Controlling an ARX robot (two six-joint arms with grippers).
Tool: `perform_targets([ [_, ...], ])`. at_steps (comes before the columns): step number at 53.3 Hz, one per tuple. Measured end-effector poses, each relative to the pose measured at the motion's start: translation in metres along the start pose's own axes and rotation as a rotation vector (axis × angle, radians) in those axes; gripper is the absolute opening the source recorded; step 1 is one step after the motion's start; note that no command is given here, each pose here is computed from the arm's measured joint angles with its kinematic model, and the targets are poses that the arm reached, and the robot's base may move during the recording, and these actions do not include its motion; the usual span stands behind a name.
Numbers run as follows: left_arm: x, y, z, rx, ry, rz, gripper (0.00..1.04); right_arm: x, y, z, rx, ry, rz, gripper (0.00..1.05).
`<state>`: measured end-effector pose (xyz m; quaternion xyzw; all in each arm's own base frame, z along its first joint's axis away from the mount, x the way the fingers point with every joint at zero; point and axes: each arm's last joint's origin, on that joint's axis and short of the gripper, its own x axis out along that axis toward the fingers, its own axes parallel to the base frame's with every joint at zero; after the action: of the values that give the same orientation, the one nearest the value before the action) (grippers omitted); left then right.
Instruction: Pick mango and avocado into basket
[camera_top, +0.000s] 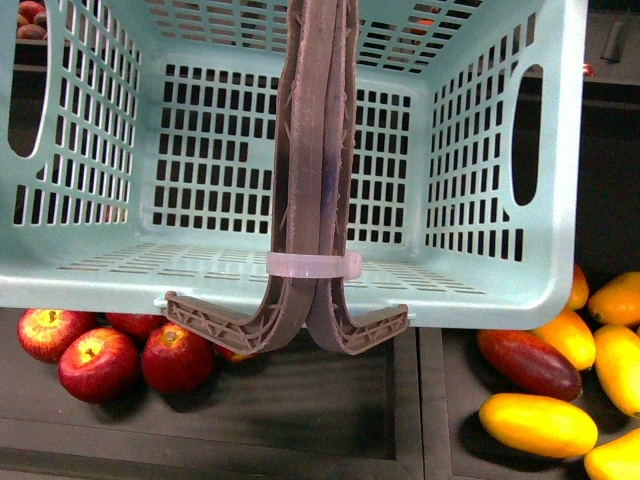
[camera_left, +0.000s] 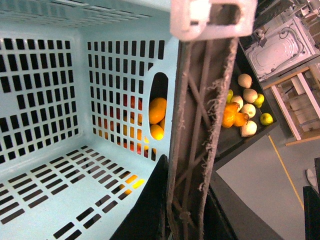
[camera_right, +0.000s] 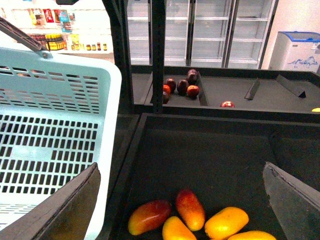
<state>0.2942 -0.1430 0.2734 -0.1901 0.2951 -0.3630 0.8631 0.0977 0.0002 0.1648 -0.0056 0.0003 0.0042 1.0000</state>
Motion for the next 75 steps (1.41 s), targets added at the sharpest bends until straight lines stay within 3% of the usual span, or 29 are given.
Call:
perform_targets([
  [28,0.0,0.0,0.0,0.001,-0.001,0.001,0.13,0.0,0.0,0.0,0.0,0.0,0.0,0.97],
  [32,0.0,0.0,0.0,0.001,0.0,0.0,0.13,0.002,-0.002,-0.001,0.044,0.074,-0.042,0.97],
  [41,0.0,0.0,0.0,0.001,0.002,-0.005,0.13,0.042,-0.03,0.019,0.048,0.205,-0.173,0.97],
  [48,0.0,0.0,0.0,0.001,0.003,-0.006,0.13,0.078,-0.049,0.02,-0.009,0.299,-0.194,0.97],
  [59,0.0,0.0,0.0,0.001,0.0,0.0,0.13,0.131,-0.07,-0.029,-0.129,0.55,-0.054,0.97],
  [75,0.0,0.0,0.0,0.001,0.002,-0.004,0.13,0.159,-0.067,-0.091,-0.161,0.722,0.244,0.97],
])
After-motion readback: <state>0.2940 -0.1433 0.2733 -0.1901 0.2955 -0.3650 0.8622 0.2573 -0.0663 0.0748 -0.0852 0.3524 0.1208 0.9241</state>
